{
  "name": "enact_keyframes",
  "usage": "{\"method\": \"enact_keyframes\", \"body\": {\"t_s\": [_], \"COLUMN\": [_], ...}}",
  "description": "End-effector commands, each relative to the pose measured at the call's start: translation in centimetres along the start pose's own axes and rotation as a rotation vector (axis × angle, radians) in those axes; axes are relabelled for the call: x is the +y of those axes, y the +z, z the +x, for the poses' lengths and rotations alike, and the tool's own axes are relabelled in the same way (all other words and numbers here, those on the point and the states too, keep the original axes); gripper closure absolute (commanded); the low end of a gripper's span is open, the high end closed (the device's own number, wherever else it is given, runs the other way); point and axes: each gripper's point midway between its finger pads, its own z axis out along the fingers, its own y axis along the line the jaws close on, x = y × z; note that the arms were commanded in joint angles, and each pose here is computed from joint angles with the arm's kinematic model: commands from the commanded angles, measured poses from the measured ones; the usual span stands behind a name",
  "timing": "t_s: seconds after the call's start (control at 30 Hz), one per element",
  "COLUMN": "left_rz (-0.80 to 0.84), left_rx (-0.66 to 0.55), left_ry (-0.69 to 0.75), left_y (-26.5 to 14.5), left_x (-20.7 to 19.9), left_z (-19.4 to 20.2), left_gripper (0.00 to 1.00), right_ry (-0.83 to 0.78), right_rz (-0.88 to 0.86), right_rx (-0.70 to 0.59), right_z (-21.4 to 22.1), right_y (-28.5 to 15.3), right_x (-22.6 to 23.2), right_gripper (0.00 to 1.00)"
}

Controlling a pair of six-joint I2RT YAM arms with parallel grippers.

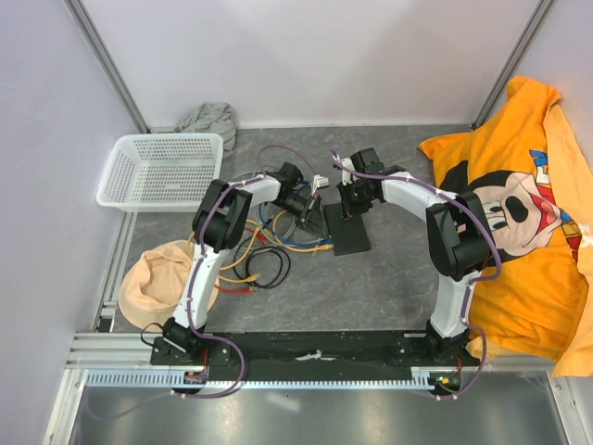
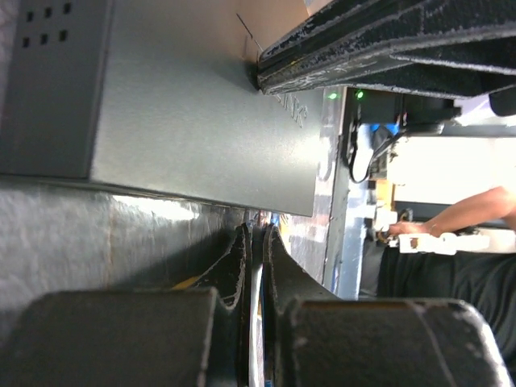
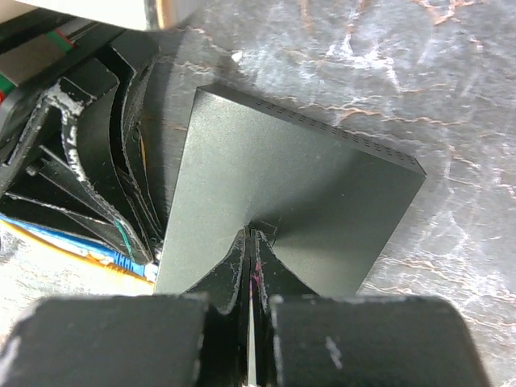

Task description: Pull the plug from the switch port

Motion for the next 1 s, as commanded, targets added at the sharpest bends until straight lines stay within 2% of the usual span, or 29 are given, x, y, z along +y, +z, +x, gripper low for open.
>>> {"method": "enact_keyframes", "body": {"t_s": [0.0,0.13,0.3,0.43,0.47,0.57,0.63,0.77,0.97], "left_rz": [-0.110,-0.173,-0.216,-0.147,-0.135,-0.100,-0.085,-0.067,-0.036], "left_rx": [0.102,0.155,0.155,0.125,0.120,0.104,0.093,0.078,0.055], "left_ry": [-0.076,-0.066,-0.150,-0.197,-0.199,-0.185,-0.191,-0.178,-0.199], "left_y": [-2.6,-3.3,-3.5,-2.6,-2.5,-2.1,-1.8,-1.3,-0.8], "left_x": [1.5,1.9,2.3,2.0,1.9,1.5,1.5,1.3,1.1], "left_z": [4.2,5.0,4.7,4.2,4.0,3.0,2.6,1.3,0.0], "left_gripper": [0.98,0.98,0.98,0.98,0.98,0.98,0.98,0.98,0.96], "right_ry": [-0.026,-0.099,-0.138,-0.195,-0.226,-0.325,-0.379,-0.372,-0.313], "right_rz": [0.263,0.307,0.283,0.163,0.148,0.072,0.029,0.023,0.137], "right_rx": [0.430,0.457,0.446,0.279,0.188,0.106,0.156,0.287,0.434], "right_z": [12.5,12.8,12.5,8.5,6.5,5.2,6.8,9.9,12.3], "right_y": [1.8,1.9,1.9,-0.7,-2.3,-4.4,-4.6,-3.0,-1.1], "right_x": [-5.4,-5.2,-4.4,-1.5,-0.6,1.4,2.3,1.8,-0.8], "right_gripper": [1.00,1.00,1.00,1.00,0.98,0.97,0.98,0.99,1.00]}}
